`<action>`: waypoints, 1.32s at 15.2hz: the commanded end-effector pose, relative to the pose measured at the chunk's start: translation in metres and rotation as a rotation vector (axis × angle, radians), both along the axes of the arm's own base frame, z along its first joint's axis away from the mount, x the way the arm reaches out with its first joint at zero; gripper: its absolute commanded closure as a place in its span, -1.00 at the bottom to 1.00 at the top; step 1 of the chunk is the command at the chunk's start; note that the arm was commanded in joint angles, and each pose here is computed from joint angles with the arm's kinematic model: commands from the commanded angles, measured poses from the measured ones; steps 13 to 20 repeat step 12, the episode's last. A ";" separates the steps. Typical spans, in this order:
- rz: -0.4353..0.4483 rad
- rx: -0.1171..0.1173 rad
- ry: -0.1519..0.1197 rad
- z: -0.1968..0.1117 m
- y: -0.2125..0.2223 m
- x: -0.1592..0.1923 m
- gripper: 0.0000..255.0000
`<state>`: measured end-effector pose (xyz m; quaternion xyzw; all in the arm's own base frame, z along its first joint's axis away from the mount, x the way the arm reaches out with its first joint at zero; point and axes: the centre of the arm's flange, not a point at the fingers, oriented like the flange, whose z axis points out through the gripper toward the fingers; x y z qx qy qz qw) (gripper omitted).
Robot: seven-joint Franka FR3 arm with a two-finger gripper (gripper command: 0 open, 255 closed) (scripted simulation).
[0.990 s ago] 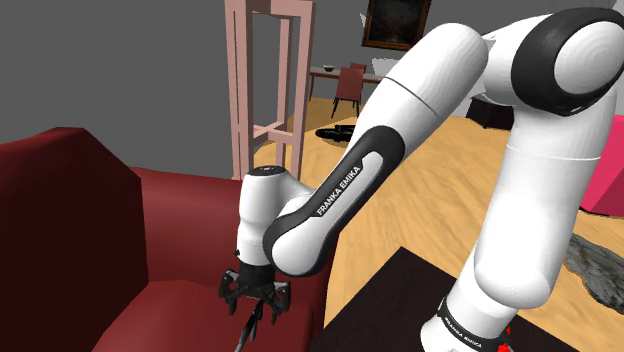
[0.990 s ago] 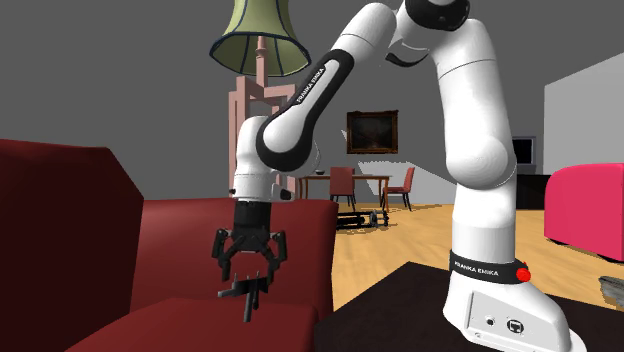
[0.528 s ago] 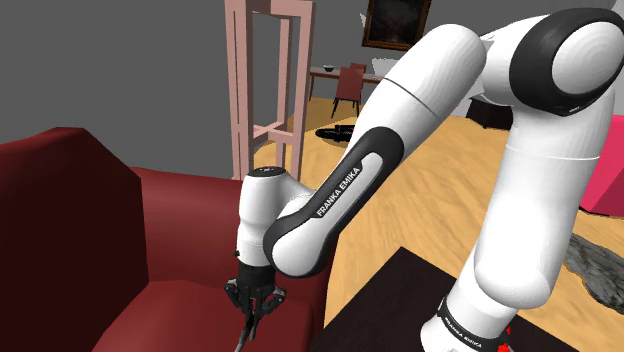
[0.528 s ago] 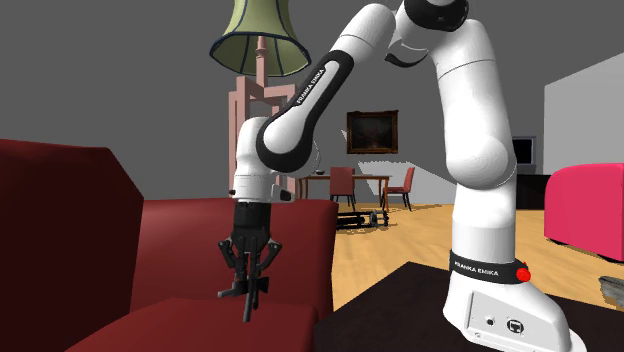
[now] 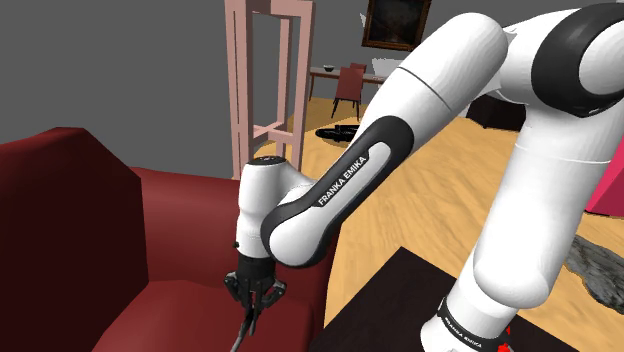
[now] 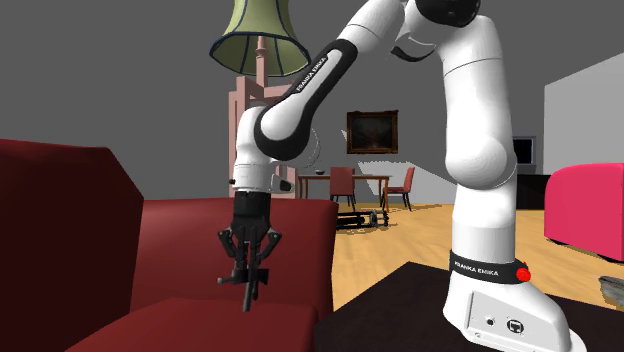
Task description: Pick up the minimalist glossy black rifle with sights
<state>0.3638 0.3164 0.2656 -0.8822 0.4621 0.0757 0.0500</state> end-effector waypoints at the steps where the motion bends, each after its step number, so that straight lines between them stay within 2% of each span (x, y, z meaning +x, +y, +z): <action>1: 0.000 0.000 0.001 0.010 0.000 0.000 1.00; 10: 0.000 0.000 0.001 0.058 0.000 0.000 1.00; 20: 0.000 0.000 0.001 0.059 0.000 0.000 1.00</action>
